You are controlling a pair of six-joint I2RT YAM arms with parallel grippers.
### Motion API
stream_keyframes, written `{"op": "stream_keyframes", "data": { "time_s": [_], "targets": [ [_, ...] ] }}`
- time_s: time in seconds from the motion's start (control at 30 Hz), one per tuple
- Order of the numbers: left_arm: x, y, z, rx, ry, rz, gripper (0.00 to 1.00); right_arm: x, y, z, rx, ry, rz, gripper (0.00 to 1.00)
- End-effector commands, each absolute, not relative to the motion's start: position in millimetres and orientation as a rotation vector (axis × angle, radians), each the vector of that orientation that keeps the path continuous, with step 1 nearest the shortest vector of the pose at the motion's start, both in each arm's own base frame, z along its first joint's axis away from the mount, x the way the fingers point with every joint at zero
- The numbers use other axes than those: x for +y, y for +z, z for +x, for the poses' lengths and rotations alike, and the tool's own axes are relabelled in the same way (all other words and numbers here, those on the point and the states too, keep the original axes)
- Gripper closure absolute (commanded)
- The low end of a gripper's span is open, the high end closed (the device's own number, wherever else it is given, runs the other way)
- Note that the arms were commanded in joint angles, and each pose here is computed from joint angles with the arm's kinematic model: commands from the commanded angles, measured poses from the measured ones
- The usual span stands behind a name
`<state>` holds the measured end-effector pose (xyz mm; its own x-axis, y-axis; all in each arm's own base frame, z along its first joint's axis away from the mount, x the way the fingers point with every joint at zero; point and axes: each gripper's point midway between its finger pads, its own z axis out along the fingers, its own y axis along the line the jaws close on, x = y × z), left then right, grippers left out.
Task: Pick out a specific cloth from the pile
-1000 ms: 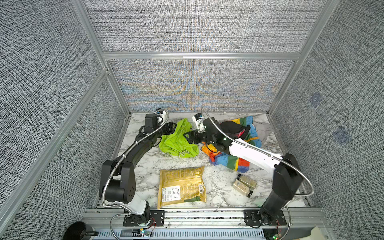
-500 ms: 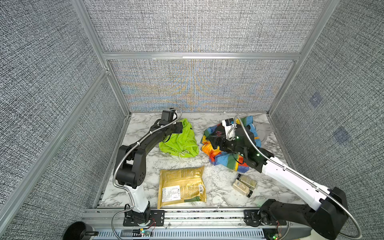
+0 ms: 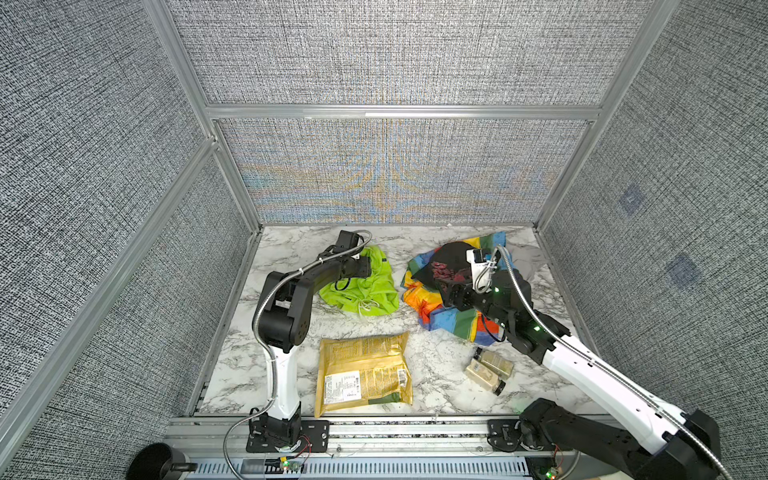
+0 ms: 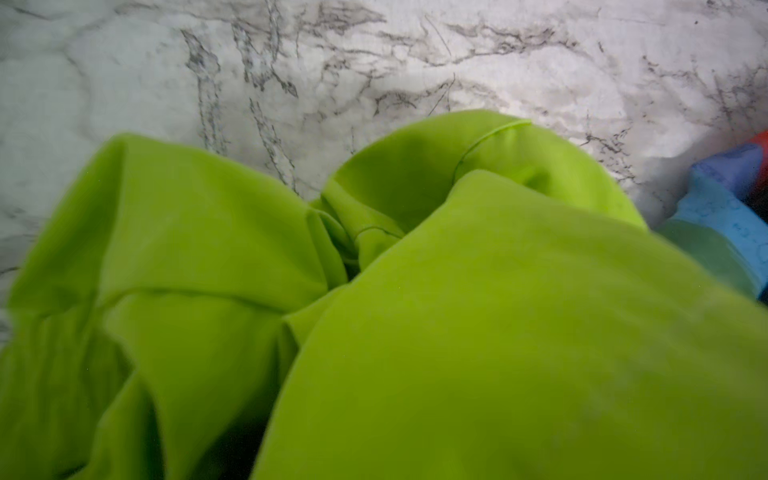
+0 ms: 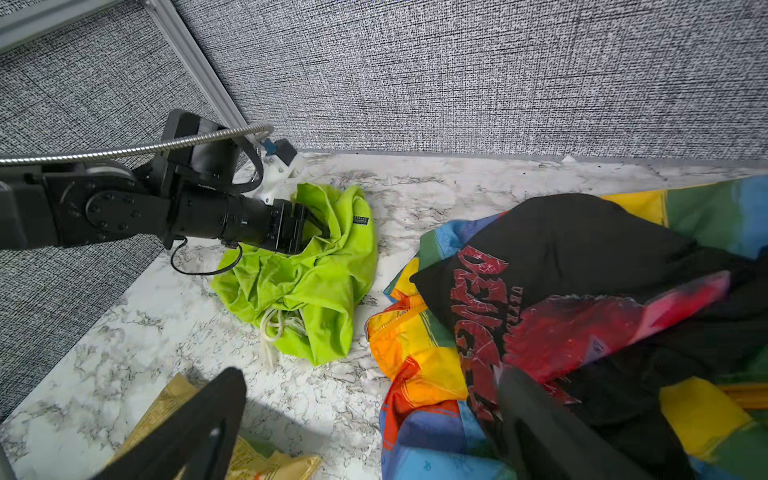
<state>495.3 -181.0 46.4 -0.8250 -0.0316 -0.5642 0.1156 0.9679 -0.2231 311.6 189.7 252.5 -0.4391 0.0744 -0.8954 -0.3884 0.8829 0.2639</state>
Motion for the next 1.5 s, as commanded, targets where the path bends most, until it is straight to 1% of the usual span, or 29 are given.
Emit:
{"op": "stream_keyframes", "data": {
  "time_s": [0.0,0.13,0.27,0.4,0.5,0.63,0.73,0.83,0.9,0.93,1.03,1.23,1.27,1.33,1.37,1.4,1.47],
  "targets": [
    [-183,15,478,2.592,-0.382,0.010,0.37,184,249,311,1.966,0.521,-0.230,0.01],
    [-179,-1,477,2.606,-0.346,0.006,0.37,181,243,312,1.978,0.525,-0.226,0.01],
    [-165,9,490,2.565,-0.255,-0.001,0.37,182,245,313,1.974,0.533,-0.228,0.01],
    [-141,11,505,2.565,-0.188,-0.064,0.37,181,244,315,1.980,0.525,-0.229,0.01],
    [-118,11,513,2.561,-0.166,-0.136,0.37,180,244,315,1.983,0.518,-0.229,0.01],
    [-104,19,519,2.541,-0.177,-0.175,0.36,177,244,314,1.982,0.512,-0.225,0.01],
    [-111,42,525,2.491,-0.255,-0.148,0.34,175,245,313,1.980,0.507,-0.225,0.01],
    [-116,89,533,2.387,-0.310,-0.115,0.31,172,247,311,1.980,0.490,-0.241,0.01],
    [-116,129,533,2.307,-0.333,-0.097,0.25,167,248,311,1.971,0.474,-0.243,0.01],
    [-115,144,532,2.282,-0.333,-0.085,0.24,163,248,311,1.971,0.469,-0.241,0.01],
    [-113,179,517,2.240,-0.327,-0.041,0.19,147,249,312,1.972,0.442,-0.202,0.01],
    [-101,231,466,2.091,-0.317,-0.003,0.14,105,249,320,1.953,0.334,-0.061,0.01],
    [-95,235,457,2.066,-0.303,-0.022,0.13,94,248,323,1.948,0.292,-0.025,0.01],
    [-84,238,442,2.024,-0.268,-0.056,0.08,73,242,328,1.938,0.200,0.056,0.01],
    [-76,237,435,2.001,-0.233,-0.092,0.04,61,237,332,1.934,0.146,0.092,0.01],
    [-65,231,428,1.980,-0.191,-0.128,0.02,51,231,336,1.934,0.099,0.120,0.01],
    [-48,214,413,1.939,-0.107,-0.161,0.01,38,213,343,1.945,0.032,0.123,0.01]
  ]
}}
